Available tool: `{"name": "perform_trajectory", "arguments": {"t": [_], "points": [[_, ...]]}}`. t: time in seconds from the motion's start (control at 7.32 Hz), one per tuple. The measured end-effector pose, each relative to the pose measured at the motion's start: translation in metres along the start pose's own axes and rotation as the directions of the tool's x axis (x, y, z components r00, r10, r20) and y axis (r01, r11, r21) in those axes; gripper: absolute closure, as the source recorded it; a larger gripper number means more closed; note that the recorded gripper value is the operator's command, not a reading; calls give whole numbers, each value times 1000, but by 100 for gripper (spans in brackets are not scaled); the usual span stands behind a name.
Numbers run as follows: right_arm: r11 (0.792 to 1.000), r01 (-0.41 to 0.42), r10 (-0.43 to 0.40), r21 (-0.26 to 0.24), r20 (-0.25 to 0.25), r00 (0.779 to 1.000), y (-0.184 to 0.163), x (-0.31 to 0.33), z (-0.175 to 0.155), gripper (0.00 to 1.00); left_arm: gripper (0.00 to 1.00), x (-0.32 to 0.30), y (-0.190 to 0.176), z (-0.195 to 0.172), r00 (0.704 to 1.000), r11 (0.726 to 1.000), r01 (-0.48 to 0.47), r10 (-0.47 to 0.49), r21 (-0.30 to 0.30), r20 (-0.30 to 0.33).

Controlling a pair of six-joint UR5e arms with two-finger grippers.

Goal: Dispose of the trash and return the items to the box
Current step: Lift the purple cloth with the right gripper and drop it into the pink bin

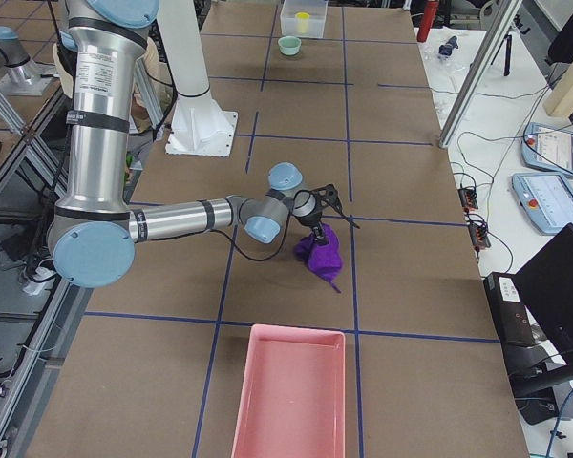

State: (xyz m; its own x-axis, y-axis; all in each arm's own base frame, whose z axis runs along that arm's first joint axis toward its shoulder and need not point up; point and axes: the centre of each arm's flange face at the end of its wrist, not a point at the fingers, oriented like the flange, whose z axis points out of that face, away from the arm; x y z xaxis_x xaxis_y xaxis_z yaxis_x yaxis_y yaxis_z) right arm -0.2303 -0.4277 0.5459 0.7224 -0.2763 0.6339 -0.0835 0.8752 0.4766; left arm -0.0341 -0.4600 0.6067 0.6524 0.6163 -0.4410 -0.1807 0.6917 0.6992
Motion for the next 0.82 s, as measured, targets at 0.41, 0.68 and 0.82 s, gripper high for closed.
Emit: {"name": "perform_trajectory", "arguments": {"t": [0.41, 0.68, 0.82], "points": [[983, 179, -181, -31, -68, 981, -18, 32, -19, 100, 0, 0, -2, -1, 1000, 1000, 7, -7, 0, 0], [953, 289, -296, -91, -74, 952, -44, 92, -74, 100, 0, 10, -18, -13, 995, 995, 103, -103, 4, 2], [941, 322, -329, -106, -58, 942, -47, 137, -110, 100, 0, 17, -29, -22, 987, 987, 161, -161, 13, 5]]}}
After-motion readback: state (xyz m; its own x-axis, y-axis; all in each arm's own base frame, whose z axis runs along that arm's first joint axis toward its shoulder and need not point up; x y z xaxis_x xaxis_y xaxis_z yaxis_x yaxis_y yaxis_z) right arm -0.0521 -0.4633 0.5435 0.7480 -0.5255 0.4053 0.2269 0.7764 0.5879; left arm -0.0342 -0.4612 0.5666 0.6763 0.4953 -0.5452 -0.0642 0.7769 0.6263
